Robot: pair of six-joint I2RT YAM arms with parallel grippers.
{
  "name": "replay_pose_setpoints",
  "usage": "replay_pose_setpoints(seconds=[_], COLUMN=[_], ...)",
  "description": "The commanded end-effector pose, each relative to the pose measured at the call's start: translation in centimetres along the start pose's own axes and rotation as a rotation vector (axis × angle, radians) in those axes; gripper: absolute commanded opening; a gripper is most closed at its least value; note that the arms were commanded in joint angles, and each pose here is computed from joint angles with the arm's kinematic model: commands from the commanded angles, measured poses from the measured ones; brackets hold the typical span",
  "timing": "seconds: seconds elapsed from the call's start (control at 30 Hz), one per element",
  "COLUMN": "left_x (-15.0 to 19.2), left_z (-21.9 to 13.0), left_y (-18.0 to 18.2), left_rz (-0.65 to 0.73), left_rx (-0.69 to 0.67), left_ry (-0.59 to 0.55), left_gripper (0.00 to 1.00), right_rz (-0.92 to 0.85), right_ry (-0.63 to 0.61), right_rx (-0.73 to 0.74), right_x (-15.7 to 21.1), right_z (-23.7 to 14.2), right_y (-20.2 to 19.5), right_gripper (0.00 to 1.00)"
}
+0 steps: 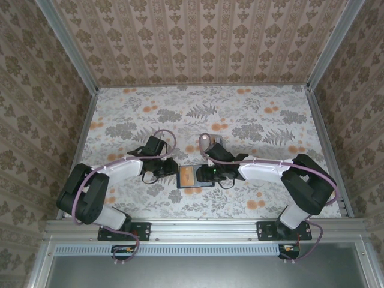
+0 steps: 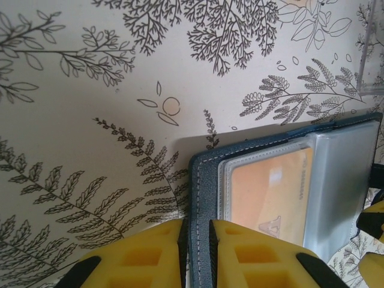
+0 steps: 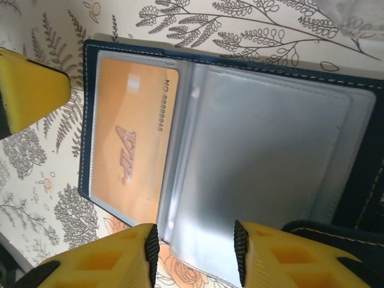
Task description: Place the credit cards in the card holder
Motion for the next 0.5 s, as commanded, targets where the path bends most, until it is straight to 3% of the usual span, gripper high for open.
replay_pose_setpoints(seconds=[0.0,0.27,0.47], left_x=[0.2,0.2,0.6], left_z=[0.2,0.4,0.8], left_y=[-0.1,-0.1,0.1], left_rz=[0.0,0.006,0.008], left_rx=[0.003,0.001,-0.001], left_ry=[0.009,0.018,0.039], left_gripper=[0.2,0.2,0.2], right_rz=[0.055,0.106,0.102], right_ry=[0.007,0.058,0.073], right_rx=[0.064,0.256,0.21], right_x=[0.5,2.5,2.3], right_z=[-0.7,-2.4,-1.3], right_y=[-1.0,-3.6,-2.6], right_gripper=[0.48,0.5,0.51])
Point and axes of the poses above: each hand's point on the last joint's axis, 136 mm out from that joint toward the fingers, its own z axis out along the fingers, its own y axis along the line the jaws close on, x = y × z, the point moved 1 cm from there along -z, back along the fingers, and after that the axes turned 9 degrees about -z, right-handed, at the moved point
